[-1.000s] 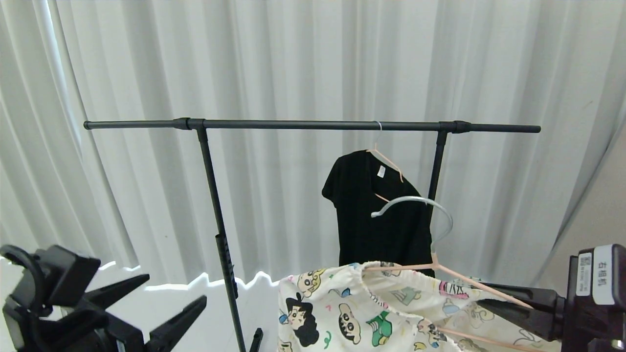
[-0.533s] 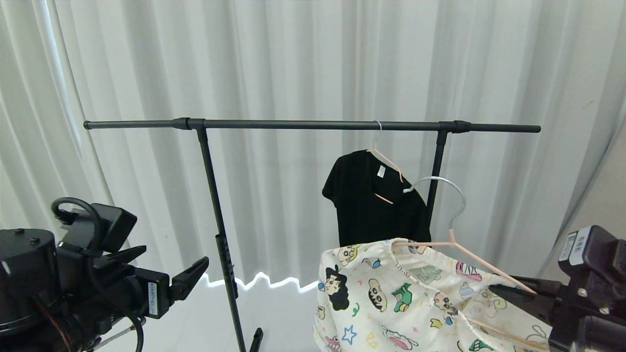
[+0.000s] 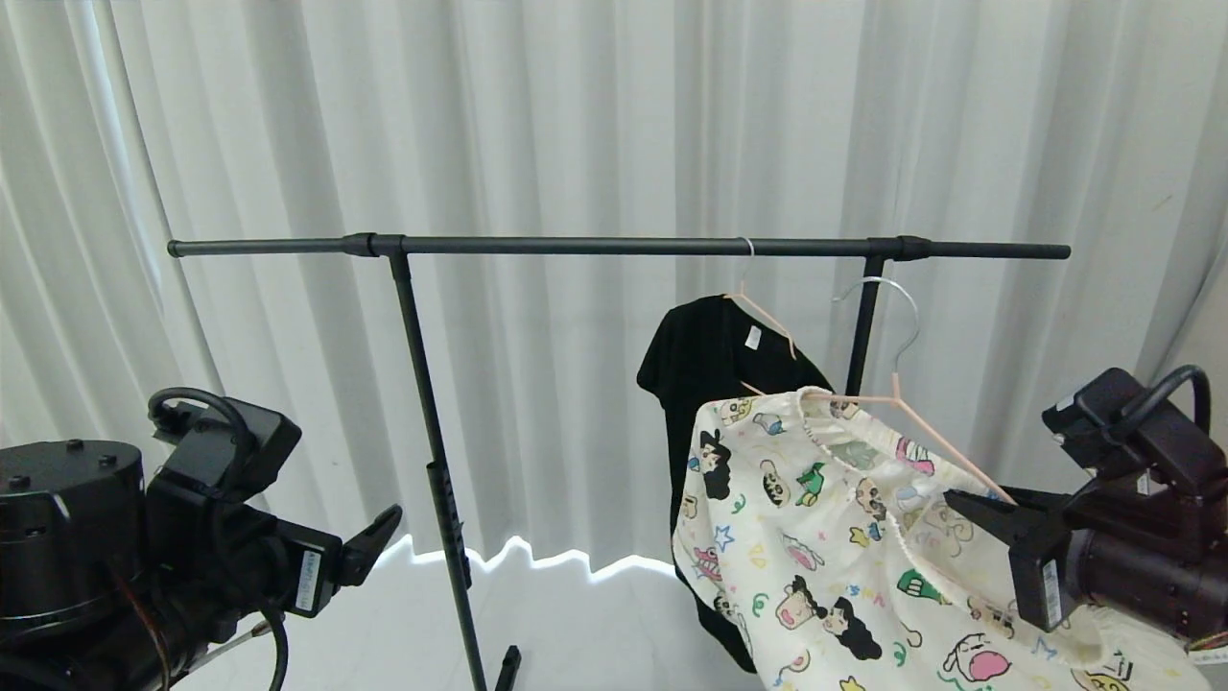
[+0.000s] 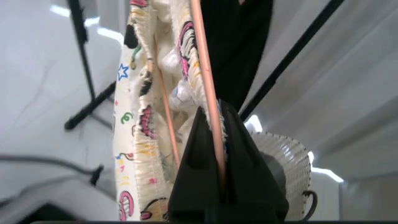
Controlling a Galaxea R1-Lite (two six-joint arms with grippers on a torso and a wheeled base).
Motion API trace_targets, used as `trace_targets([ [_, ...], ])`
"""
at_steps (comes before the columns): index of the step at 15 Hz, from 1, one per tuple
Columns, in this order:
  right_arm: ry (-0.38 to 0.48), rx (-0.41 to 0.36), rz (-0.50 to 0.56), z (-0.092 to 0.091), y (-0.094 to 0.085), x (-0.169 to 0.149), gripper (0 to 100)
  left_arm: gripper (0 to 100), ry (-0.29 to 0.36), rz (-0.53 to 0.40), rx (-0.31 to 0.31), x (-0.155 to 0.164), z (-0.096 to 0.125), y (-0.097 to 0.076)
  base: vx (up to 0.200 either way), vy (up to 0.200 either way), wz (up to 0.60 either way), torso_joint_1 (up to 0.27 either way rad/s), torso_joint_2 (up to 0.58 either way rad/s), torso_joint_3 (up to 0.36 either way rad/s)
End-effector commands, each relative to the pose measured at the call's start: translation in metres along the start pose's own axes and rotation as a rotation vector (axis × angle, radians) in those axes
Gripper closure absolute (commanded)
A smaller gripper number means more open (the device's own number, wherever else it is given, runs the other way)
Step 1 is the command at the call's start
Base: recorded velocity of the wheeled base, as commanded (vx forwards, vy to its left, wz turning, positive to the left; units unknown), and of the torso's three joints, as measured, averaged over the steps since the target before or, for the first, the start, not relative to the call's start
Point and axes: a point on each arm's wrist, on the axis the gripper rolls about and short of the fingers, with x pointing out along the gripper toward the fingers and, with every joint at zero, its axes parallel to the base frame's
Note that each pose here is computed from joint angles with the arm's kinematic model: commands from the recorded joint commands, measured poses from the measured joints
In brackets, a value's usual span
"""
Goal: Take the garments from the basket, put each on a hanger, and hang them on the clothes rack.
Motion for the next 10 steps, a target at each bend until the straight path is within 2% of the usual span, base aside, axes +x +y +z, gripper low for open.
trace_targets([
  [1, 0.029, -0.006, 0.003, -0.002, 0.002, 0.009, 100, 0, 0.002, 0.000, 0.004, 0.001, 0.000, 0.000, 0.000, 0.200, 0.00, 0.002, 0.00, 0.007],
  [4, 0.037, -0.008, 0.001, -0.003, 0.003, 0.011, 100, 0, 0.000, -0.003, 0.016, 0.000, 0.000, -0.001, 0.000, 0.200, 0.00, 0.009, 0.00, 0.001],
  [10, 0.000, -0.007, 0.003, 0.002, 0.005, 0.020, 100, 0, -0.015, 0.000, 0.025, 0.000, 0.001, -0.001, 0.000, 0.000, 0.00, 0.000, 0.00, 0.000],
])
